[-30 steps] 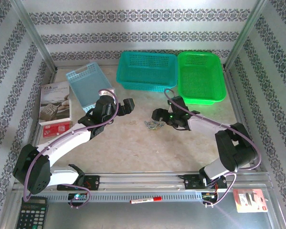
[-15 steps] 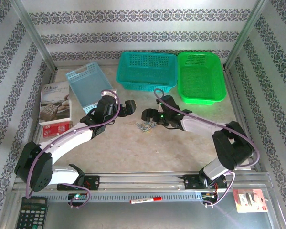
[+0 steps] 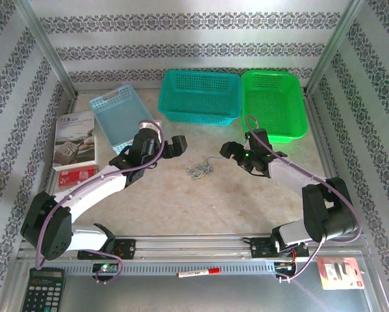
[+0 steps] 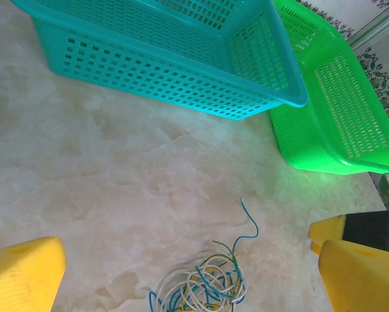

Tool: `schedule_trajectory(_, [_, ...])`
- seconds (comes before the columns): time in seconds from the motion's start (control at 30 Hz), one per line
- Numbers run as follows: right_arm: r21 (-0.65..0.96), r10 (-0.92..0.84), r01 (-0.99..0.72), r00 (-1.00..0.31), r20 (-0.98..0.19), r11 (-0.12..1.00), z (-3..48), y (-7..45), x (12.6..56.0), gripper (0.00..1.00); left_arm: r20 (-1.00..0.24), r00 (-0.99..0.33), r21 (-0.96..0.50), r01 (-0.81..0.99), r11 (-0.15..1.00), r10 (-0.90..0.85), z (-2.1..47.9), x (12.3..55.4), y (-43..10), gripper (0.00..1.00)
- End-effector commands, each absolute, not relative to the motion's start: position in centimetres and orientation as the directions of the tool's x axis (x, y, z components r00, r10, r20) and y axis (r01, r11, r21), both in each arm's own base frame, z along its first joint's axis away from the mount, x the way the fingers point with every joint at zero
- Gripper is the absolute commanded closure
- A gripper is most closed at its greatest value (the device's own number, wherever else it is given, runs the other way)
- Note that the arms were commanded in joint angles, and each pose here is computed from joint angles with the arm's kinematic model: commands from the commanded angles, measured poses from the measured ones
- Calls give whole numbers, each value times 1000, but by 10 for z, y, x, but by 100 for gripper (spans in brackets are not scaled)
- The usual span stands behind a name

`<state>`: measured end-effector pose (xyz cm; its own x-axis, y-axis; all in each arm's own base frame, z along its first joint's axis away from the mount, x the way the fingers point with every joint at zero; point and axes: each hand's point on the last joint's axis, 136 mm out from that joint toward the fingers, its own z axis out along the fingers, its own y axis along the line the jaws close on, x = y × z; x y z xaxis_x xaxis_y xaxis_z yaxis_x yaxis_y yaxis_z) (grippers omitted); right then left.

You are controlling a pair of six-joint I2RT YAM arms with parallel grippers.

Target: Untangle the cables

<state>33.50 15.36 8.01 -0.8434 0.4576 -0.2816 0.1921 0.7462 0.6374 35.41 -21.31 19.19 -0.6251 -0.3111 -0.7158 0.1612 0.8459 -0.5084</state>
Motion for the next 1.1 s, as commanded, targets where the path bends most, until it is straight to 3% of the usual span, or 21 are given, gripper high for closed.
schedule_trajectory(0.0, [718,485,214,-853,-194,663,75,169,334,23,-711,-638,-510,181,841,-295,197,350,-221,0])
schedule_trajectory(0.17, [754,516,240,-844,-150,612,67,175,338,42,-712,-638,-509,182,841,-293,197,349,-221,0])
schedule_trajectory(0.67, [788,553,287,-829,-82,545,53,188,357,42,-707,-645,-514,189,836,-289,195,348,-228,0])
schedule_trajectory(0.87, [803,567,291,-821,-70,520,52,191,367,46,-704,-651,-513,190,837,-283,192,348,-230,0])
schedule_trajectory(0.97, [811,568,288,-821,-64,508,52,194,372,57,-703,-655,-510,191,838,-278,190,348,-232,0])
schedule_trajectory(1.07, [823,566,277,-822,-65,496,54,196,376,79,-704,-658,-504,195,841,-269,188,348,-233,0])
